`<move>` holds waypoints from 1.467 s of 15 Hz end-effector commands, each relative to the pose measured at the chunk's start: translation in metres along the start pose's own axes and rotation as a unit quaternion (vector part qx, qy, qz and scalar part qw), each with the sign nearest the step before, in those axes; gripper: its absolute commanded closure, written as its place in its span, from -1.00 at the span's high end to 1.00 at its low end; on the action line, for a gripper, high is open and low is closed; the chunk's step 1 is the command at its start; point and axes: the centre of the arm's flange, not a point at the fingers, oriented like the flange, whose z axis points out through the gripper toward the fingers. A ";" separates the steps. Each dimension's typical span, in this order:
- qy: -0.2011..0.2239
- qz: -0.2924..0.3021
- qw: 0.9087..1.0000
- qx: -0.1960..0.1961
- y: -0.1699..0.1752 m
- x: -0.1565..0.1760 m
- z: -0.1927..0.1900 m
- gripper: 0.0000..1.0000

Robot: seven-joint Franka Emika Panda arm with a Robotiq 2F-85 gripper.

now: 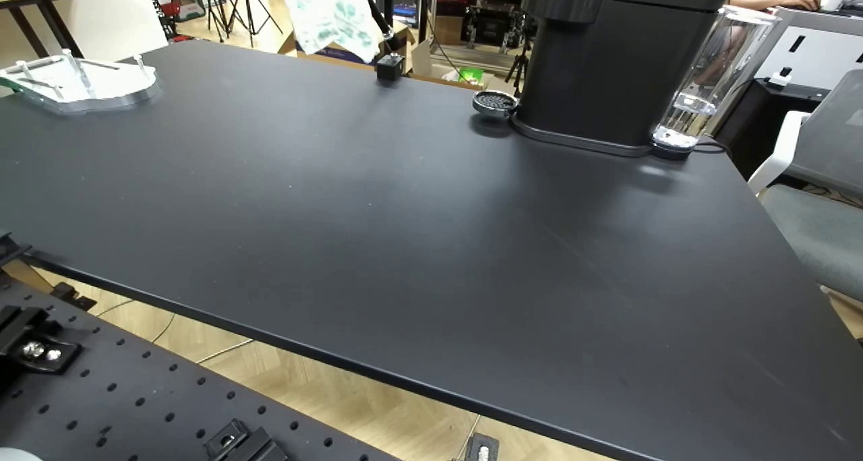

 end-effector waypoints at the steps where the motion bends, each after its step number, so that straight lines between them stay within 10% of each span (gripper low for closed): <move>1: 0.015 -0.022 1.000 0.003 0.003 -0.006 0.006 -1.00; 2: 0.016 -0.030 0.999 0.005 0.002 -0.008 0.007 -1.00; 3: 0.016 -0.038 0.999 0.006 0.001 -0.009 0.008 -0.48; 14: 0.035 -0.083 0.996 0.006 0.004 -0.030 -0.011 0.90; 22: 0.032 -0.095 0.995 0.006 0.001 -0.039 -0.017 1.00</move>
